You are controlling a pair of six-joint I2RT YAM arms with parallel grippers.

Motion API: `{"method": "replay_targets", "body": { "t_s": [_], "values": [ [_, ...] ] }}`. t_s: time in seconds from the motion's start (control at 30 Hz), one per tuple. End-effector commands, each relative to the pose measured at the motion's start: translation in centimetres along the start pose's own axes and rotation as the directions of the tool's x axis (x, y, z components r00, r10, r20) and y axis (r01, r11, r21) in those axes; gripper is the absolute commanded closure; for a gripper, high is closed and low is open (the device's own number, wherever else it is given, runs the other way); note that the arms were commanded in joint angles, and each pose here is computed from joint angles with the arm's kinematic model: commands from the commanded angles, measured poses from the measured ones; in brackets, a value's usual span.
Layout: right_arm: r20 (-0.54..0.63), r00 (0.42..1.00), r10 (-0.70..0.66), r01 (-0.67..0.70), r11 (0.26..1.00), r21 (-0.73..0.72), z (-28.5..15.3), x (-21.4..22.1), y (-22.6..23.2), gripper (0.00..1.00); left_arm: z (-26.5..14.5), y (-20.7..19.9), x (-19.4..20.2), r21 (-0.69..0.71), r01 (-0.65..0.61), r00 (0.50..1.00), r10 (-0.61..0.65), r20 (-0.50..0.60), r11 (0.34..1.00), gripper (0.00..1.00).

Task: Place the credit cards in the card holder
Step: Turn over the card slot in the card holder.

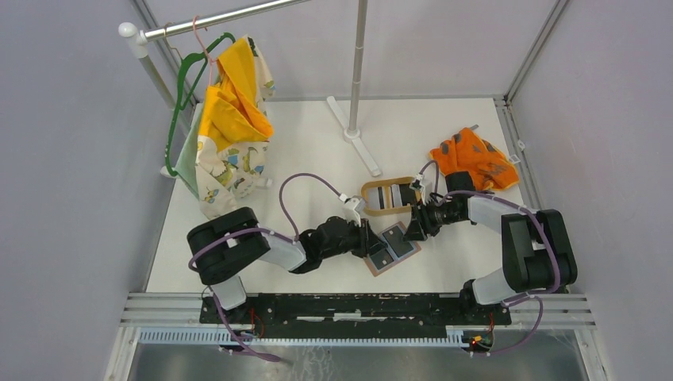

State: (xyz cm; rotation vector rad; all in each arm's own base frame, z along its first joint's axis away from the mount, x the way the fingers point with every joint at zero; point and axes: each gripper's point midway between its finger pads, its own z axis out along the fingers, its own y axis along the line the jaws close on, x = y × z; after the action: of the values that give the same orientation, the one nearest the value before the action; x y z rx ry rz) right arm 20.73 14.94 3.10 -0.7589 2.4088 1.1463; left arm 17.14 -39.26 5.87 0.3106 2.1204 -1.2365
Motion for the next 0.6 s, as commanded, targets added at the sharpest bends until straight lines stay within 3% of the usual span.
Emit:
{"method": "replay_targets", "body": {
  "t_s": [0.0, 0.17, 0.57],
  "values": [
    [0.009, 1.0, 0.018, -0.018, 1.0, 0.008, 0.0, -0.7, -0.4, 0.51, 1.5, -1.3, -0.5, 0.029, 0.024, 1.0, -0.024, -0.004, 0.999, 0.74],
    [0.006, 0.999, 0.039, -0.039, 0.999, -0.005, 0.2, -0.6, -0.2, 0.54, 2.1, -0.1, 0.2, -0.031, 0.015, 0.999, -0.016, -0.032, 0.999, 0.8],
    [0.036, 0.998, 0.058, -0.053, 0.992, -0.111, 0.2, -1.3, 1.6, 0.6, 2.5, 0.8, 0.8, -0.063, 0.014, 0.999, -0.017, -0.051, 0.998, 0.81]
  ]
}}
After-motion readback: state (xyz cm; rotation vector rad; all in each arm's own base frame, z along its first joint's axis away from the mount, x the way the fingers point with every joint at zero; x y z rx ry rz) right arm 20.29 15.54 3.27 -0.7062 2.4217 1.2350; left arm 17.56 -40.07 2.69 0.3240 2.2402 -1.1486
